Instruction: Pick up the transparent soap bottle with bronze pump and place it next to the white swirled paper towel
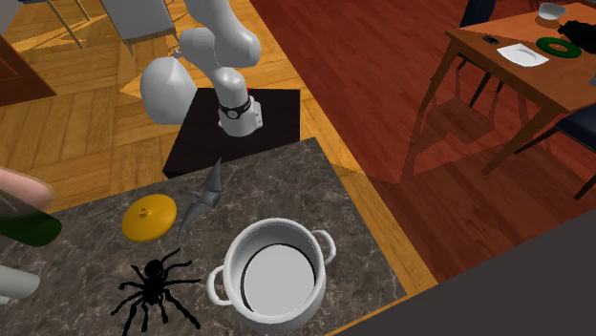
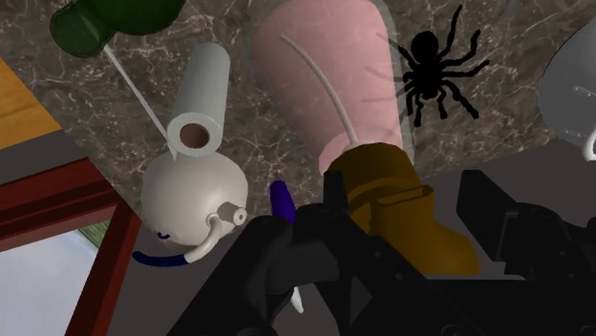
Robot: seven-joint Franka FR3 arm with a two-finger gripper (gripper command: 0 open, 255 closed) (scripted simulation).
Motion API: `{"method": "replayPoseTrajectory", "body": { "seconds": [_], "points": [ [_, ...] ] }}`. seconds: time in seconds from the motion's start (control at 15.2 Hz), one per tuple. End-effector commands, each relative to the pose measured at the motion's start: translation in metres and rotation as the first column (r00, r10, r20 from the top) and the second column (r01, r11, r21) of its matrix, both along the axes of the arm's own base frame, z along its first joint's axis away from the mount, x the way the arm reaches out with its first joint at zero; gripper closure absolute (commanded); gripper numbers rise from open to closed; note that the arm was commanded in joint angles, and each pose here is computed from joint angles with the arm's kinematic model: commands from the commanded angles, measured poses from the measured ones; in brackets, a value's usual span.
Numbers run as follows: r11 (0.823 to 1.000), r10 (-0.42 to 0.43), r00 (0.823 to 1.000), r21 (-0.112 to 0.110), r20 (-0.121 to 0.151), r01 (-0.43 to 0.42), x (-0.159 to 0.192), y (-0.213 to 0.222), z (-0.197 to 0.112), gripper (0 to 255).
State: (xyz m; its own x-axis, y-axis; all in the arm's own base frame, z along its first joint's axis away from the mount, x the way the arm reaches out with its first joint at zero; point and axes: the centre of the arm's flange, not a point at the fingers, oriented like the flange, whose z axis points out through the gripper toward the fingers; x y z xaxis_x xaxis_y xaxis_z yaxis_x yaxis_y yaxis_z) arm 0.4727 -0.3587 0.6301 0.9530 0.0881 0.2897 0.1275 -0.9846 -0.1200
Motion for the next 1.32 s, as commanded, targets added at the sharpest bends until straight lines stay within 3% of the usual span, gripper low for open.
{"method": "replayPoseTrajectory", "body": {
  "seconds": [0.0,1.25],
  "points": [
    [1.0,0.0,1.0,-0.001,0.001,0.0,-0.001,-0.001,-0.01,255],
    [1.0,0.0,1.0,-0.001,0.001,0.0,-0.001,-0.001,-0.11,255]
  ]
}}
